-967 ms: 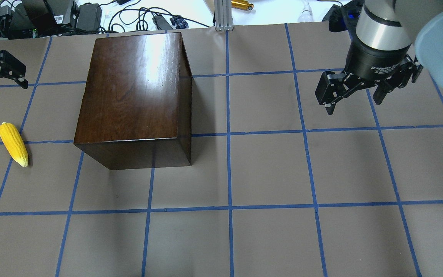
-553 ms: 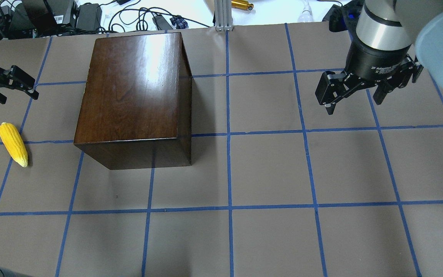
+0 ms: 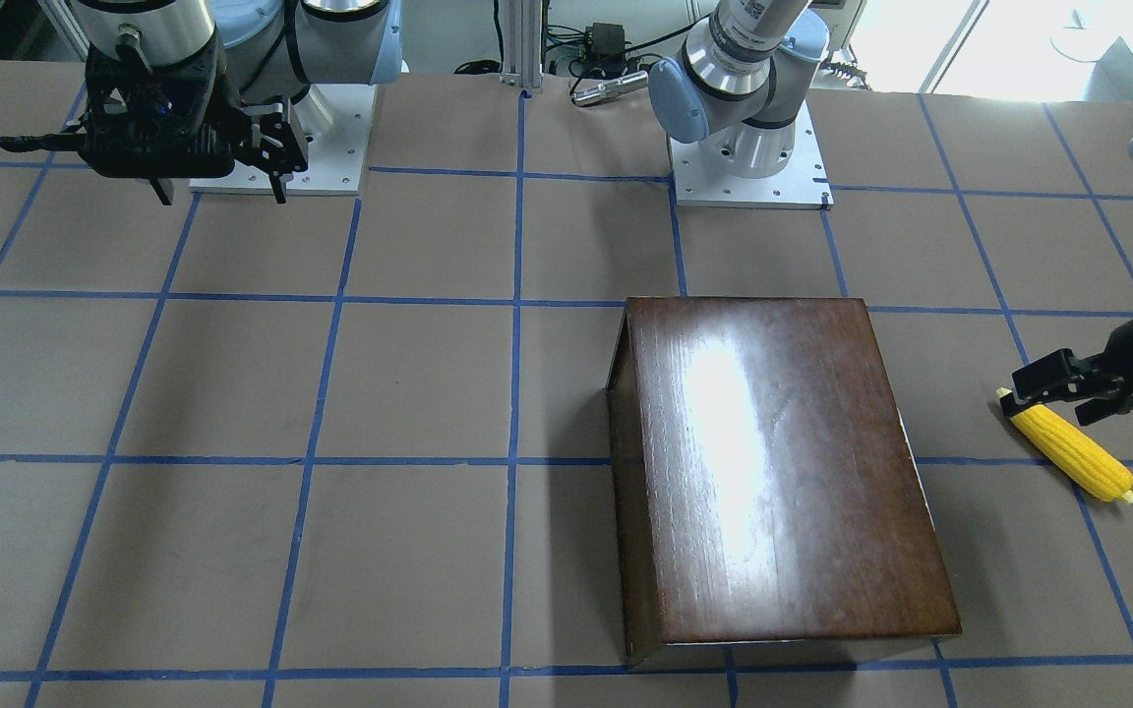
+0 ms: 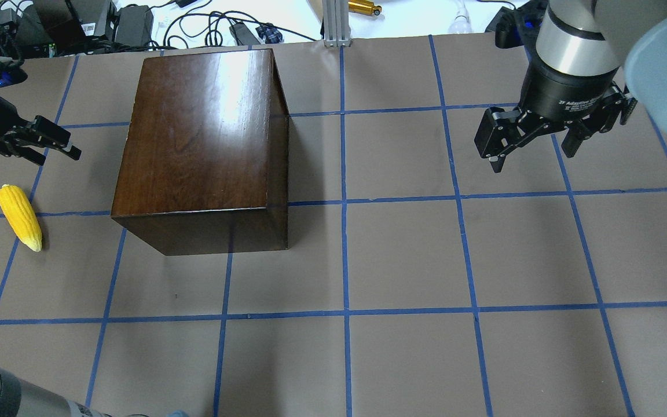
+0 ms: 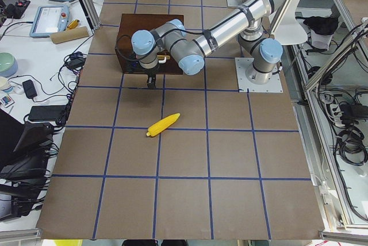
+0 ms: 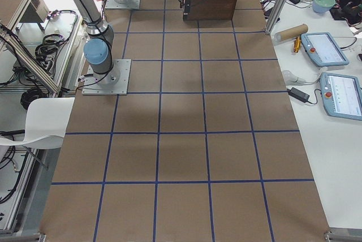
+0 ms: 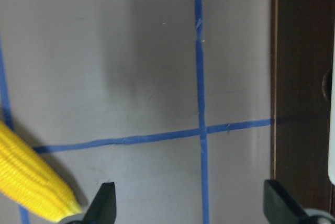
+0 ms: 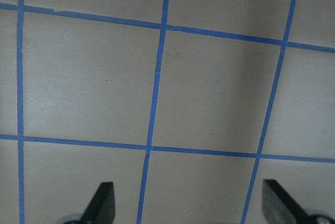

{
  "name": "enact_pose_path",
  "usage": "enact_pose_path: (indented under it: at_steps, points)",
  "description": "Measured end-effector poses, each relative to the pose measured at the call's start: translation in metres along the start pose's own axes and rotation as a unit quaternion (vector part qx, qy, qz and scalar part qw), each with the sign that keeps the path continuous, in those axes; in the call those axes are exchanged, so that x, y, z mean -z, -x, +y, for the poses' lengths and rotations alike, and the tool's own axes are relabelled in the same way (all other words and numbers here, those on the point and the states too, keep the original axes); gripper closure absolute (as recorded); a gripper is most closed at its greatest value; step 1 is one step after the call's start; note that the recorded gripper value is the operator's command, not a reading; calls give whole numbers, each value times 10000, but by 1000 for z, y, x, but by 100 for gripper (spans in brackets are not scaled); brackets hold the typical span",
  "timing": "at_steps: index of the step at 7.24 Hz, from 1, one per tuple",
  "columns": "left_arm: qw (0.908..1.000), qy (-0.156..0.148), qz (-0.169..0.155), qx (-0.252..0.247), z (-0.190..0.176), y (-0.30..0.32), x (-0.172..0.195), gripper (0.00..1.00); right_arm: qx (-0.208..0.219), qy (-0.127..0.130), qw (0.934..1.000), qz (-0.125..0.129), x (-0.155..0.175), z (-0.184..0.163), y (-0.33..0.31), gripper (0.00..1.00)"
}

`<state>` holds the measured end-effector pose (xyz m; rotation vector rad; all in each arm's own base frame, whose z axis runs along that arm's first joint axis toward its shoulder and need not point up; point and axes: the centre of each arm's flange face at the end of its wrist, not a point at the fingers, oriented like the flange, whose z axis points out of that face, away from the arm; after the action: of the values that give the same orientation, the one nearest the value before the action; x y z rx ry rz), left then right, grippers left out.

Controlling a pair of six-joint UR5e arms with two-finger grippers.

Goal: Open drawer and put corn inside
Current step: 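Move the left gripper down beside the cabinet toward the drawer handle, then hook the left gripper onto the white drawer handle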

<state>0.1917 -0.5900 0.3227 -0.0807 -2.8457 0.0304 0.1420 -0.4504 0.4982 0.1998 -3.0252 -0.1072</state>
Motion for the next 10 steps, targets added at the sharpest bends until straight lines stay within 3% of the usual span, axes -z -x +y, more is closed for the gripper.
enact_pose_path:
  at_steps: [1,3,10]
  points:
    - [9993,-177,321,109,-4,-4,-4,0,0,0,10000,1,0,0,0,0]
    - [9971,-253,634,343,-10,-8,-16,0,0,2,10000,0,0,0,0,0]
    - [9961,-39,788,392,-25,-25,-47,0,0,4,10000,-2,0,0,0,0]
